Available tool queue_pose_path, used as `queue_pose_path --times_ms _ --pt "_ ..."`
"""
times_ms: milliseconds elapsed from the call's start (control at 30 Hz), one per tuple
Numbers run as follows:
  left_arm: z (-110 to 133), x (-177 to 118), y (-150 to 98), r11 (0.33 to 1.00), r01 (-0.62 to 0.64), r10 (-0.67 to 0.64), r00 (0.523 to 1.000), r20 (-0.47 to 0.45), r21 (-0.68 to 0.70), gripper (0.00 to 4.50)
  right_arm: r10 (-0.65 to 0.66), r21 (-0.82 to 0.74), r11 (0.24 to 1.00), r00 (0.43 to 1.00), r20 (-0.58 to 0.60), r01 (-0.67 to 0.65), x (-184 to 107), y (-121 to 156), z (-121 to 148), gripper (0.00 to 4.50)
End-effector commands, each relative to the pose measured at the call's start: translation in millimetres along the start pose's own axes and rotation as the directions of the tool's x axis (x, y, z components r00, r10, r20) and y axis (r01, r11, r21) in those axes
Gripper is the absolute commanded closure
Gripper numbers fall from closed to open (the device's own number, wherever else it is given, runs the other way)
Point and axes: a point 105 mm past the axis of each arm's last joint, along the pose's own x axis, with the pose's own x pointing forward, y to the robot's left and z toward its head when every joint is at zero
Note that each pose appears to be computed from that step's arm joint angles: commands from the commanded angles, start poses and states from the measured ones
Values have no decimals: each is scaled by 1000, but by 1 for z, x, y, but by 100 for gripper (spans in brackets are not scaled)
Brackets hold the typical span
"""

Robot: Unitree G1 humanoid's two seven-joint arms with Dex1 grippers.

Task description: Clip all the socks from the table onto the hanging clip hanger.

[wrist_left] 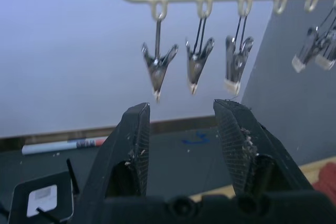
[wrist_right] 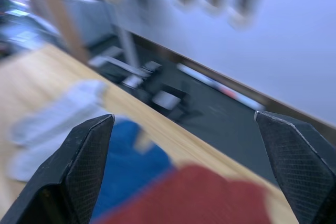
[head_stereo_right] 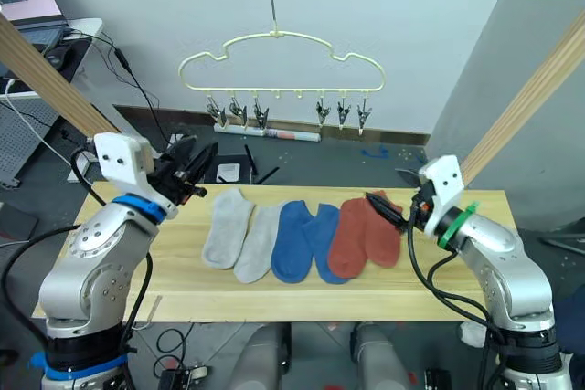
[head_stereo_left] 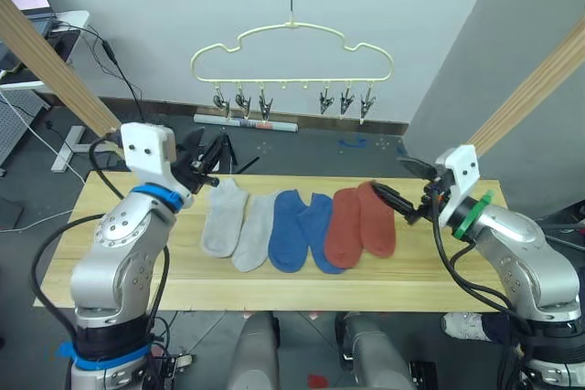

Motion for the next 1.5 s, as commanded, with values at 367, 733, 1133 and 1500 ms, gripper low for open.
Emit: queue_pose_path --times_ms 367,733,1133,1500 --pt "14 26 5 1000 9 -9 995 97 -5 243 231 -52 973 957 173 -225 33 43 61 0" --pt "14 46 8 999 21 -26 991 135 37 243 261 -36 965 944 203 -259 37 50 71 0" --pt "21 63 5 996 53 -65 983 172 75 243 253 -2 966 940 228 -259 36 49 82 0" --pt "25 65 8 994 32 -50 982 183 103 243 237 16 969 942 236 -248 35 46 84 0"
